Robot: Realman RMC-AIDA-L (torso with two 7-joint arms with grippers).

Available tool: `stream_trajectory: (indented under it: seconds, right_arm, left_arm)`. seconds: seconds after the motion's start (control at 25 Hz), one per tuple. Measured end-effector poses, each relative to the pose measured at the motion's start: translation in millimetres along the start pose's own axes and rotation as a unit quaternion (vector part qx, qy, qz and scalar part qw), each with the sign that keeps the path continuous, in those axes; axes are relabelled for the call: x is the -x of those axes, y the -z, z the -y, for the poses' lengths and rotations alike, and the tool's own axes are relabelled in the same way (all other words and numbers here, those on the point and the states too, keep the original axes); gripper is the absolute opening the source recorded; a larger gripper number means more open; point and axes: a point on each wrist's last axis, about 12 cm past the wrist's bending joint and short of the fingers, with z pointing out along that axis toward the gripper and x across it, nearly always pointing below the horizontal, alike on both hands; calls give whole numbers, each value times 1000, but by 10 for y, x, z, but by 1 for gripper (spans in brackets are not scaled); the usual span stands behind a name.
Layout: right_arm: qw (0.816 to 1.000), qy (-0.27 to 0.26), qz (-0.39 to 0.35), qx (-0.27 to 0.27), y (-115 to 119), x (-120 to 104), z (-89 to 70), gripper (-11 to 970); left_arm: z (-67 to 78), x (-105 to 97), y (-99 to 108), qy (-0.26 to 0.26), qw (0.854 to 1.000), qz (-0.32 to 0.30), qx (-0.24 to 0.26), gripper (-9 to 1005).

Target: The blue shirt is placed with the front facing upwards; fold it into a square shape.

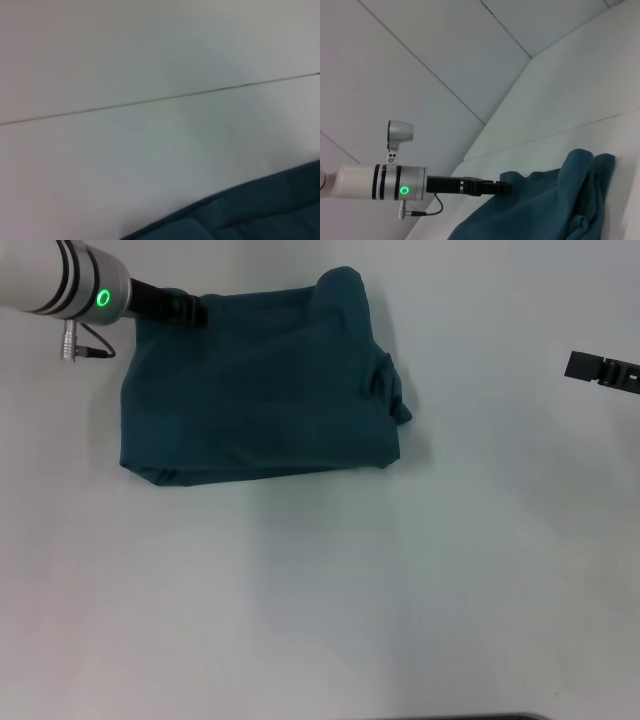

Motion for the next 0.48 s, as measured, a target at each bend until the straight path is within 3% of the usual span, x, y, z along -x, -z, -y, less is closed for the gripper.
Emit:
stream_trajectory:
  seconds: [0.48]
  right_arm:
    - [1000,1,-1,0,-11,20,2,615]
  left_arm:
    - [-19,1,3,-2,1000,-1,3,178]
